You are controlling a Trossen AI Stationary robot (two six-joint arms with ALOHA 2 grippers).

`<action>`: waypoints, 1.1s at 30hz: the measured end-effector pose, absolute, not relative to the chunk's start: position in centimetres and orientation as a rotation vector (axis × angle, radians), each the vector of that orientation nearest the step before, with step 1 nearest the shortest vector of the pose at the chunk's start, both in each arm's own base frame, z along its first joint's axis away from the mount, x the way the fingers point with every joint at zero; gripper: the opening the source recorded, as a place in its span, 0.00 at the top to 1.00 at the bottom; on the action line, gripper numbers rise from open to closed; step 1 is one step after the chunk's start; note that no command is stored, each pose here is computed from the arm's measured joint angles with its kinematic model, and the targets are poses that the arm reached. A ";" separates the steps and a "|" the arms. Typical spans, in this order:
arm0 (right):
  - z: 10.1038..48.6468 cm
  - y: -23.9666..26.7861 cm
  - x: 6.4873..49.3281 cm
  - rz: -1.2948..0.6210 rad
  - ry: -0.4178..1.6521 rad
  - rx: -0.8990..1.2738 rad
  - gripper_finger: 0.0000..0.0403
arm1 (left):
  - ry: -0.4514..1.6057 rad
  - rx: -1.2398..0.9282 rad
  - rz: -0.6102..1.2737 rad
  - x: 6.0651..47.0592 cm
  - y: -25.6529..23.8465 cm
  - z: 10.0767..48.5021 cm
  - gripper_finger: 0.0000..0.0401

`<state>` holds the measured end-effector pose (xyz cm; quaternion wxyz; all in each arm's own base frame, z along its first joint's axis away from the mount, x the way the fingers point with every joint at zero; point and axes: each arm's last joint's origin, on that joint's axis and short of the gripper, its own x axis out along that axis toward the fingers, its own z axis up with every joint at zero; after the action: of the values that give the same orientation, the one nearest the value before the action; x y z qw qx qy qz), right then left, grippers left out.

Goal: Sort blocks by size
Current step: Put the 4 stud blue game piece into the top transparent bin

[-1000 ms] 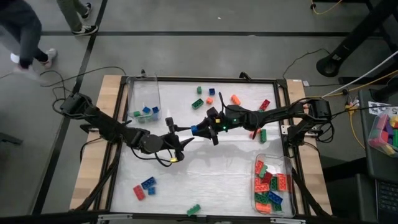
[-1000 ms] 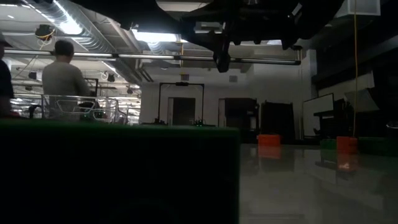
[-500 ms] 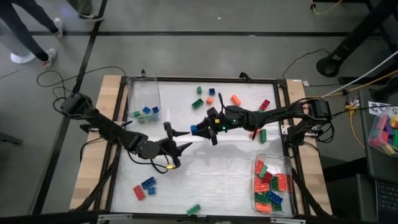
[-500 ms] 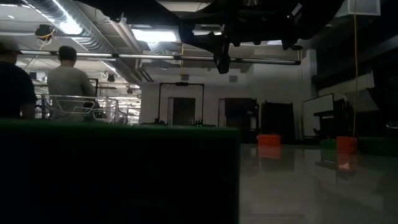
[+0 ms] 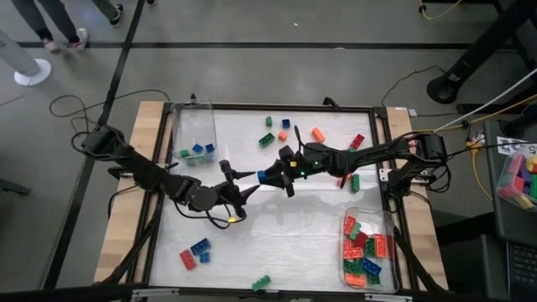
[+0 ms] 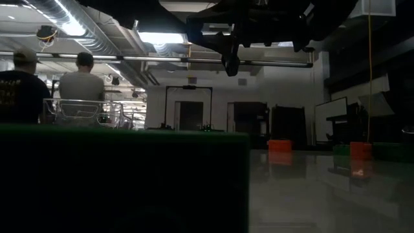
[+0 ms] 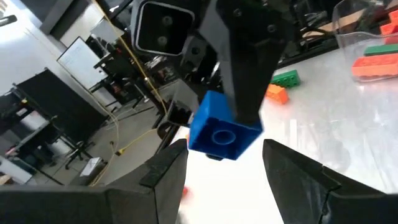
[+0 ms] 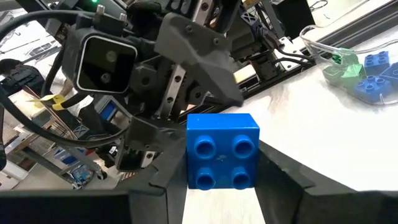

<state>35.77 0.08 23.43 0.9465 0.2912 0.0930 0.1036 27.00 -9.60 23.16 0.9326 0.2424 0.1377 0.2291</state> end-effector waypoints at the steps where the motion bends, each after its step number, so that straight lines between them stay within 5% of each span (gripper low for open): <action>1: 23.4 0.1 35.8 0.211 0.189 0.593 0.62 | 0.283 0.495 0.474 27.1 -9.4 23.2 0.51; 28: 23.5 0.1 35.8 0.213 0.183 0.592 0.62 | 0.267 0.411 0.382 28.3 -6.9 23.2 0.51; 33: 23.5 0.0 35.8 0.212 0.183 0.596 0.62 | 0.267 0.402 0.390 28.3 -6.8 23.1 0.57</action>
<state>35.78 0.05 23.51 0.9462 0.2929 0.0897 0.1041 28.28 -6.76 23.15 0.9522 0.1979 0.1314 0.1919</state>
